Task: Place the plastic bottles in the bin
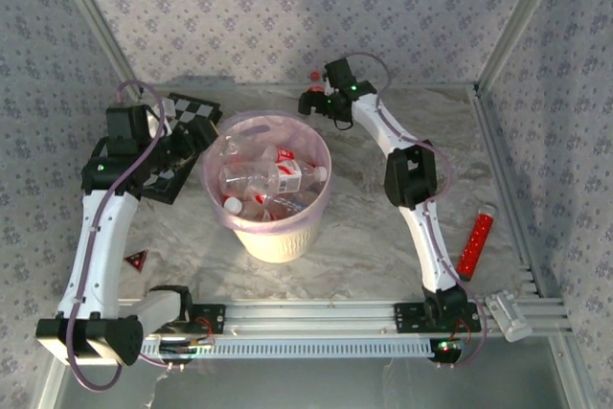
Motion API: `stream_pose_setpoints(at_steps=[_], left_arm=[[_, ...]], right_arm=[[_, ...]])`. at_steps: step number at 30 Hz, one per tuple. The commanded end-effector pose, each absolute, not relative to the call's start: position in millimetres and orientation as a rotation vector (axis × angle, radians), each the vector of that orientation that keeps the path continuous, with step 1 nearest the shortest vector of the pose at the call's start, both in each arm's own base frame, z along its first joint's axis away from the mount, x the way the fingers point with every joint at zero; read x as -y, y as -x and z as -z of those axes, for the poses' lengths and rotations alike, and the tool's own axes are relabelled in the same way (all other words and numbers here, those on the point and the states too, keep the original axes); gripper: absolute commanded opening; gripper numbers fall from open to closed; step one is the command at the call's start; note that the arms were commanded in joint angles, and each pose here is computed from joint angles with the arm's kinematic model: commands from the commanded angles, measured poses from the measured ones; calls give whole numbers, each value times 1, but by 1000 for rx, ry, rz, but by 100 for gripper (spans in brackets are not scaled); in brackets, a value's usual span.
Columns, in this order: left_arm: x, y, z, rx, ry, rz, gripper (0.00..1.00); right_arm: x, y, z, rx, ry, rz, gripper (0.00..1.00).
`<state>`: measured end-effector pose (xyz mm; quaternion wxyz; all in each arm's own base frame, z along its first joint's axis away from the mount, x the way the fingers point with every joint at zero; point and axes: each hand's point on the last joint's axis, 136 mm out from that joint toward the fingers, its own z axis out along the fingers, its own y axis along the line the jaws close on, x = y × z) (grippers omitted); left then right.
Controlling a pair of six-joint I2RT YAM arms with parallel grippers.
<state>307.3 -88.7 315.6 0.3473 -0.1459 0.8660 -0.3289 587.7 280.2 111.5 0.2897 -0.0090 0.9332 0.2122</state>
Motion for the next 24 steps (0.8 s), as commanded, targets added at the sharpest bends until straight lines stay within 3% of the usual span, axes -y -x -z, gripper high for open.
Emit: stream_pose_setpoints(at_steps=[1, 14, 19, 24], left_arm=[[86, -306, -328, -2204, 389, 853, 74], [85, -311, -335, -2133, 400, 880, 75], [86, -312, -327, -2151, 404, 876, 75], [87, -315, -330, -2138, 403, 887, 75]], right_arm=[[-273, -606, -84, -2505, -90, -553, 96], [-254, -591, -55, -2596, -120, -439, 76], [-234, -580, -71, -2583, -114, -395, 57], [-210, -559, -102, -2574, -77, -330, 50]])
